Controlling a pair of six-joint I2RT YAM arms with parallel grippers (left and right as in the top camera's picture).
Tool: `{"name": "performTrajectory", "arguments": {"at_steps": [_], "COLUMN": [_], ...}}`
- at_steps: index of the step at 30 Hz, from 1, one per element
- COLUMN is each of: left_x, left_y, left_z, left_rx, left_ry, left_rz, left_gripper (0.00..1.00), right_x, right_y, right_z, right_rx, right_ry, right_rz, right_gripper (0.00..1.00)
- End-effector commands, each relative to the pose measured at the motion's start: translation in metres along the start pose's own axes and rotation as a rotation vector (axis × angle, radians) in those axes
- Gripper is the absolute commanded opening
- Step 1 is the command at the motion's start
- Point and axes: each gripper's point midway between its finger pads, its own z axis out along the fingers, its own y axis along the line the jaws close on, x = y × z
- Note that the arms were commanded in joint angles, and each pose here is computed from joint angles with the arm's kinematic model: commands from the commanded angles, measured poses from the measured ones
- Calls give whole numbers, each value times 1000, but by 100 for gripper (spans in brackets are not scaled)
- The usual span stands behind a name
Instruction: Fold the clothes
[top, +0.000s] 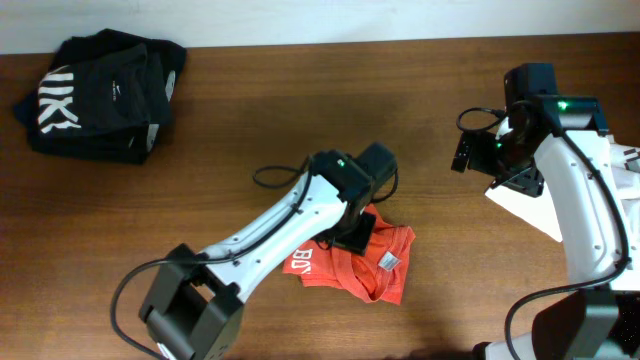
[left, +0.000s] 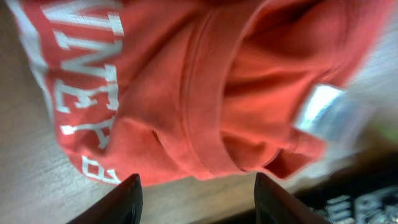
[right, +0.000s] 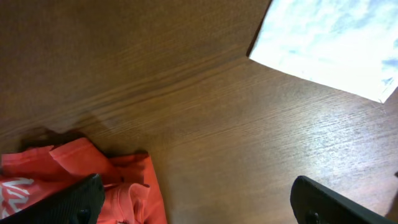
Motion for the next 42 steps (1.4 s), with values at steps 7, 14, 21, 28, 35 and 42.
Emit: {"name": "performTrajectory", "arguments": {"at_steps": [7, 14, 21, 28, 35, 42], "left_x": [7, 11, 49, 42, 12, 6], "left_y": [-17, -14, -67, -66, -42, -84], "left_z": [54, 55, 49, 19, -3, 82], "left_rx": [49, -14, 224, 213, 93, 114], "left_ry": [-22, -29, 124, 106, -47, 51], "left_rz": [45, 49, 94, 94, 80, 154], "left_gripper": [56, 8, 1, 44, 54, 54], "right_x": [-3, -3, -3, -3, -3, -3], "right_y": [-3, -3, -3, -3, -3, -3], "right_z": [-2, -2, -2, -2, -2, -2], "right_rx": [17, 17, 17, 17, 17, 17], "right_ry": [-13, -13, -13, -13, -13, -13], "right_rz": [3, 3, 3, 3, 3, 3], "right_gripper": [99, 99, 99, 99, 99, 99]}}
